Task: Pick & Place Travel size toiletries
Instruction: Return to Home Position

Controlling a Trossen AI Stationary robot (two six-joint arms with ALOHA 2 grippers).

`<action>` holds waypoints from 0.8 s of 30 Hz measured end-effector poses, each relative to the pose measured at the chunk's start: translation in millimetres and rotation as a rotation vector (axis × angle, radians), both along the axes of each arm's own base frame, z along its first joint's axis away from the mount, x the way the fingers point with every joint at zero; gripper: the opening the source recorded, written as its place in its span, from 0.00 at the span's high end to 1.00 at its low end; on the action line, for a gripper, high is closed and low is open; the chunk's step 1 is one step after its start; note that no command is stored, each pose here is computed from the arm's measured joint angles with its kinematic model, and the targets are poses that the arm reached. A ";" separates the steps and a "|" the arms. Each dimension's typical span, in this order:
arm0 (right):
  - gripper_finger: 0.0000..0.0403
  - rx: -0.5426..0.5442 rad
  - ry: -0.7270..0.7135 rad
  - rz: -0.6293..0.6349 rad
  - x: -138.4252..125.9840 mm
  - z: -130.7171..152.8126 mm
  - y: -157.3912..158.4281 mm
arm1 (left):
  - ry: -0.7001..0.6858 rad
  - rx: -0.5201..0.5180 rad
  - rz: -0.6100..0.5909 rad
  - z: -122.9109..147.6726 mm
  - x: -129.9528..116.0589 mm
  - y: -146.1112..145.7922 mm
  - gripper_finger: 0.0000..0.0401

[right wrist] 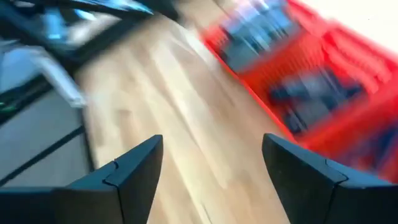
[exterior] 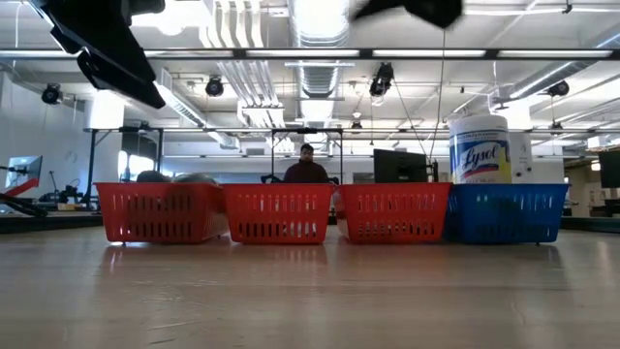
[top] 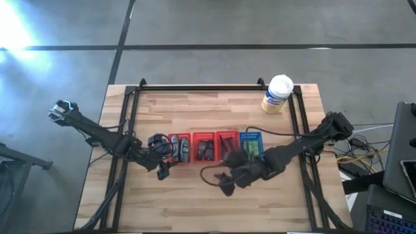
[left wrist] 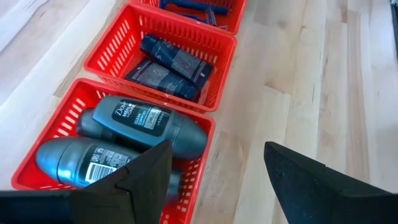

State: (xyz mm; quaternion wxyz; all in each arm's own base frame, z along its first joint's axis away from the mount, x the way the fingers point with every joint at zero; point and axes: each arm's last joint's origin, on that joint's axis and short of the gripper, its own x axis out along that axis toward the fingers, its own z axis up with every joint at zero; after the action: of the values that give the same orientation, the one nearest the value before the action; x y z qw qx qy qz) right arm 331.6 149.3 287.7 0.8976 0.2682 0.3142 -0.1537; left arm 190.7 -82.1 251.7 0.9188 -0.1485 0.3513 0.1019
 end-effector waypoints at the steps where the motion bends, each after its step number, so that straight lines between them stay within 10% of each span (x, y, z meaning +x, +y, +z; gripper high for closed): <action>1: 0.34 -0.032 -0.029 0.032 3.1 8.2 -0.3 | -0.004 -0.002 0.000 0.3 0.3 -0.2 0.35; 24: 0.50 -0.062 -0.269 0.334 1.4 131.0 -21.1 | -0.042 -0.162 0.012 4.4 3.6 -4.2 0.35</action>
State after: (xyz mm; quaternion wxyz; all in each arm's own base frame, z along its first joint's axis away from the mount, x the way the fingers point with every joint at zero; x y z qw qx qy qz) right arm 333.0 128.2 418.8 0.9523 0.2027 0.2266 0.0246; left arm 194.3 -86.3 256.1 0.9104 -0.2265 0.3381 0.0755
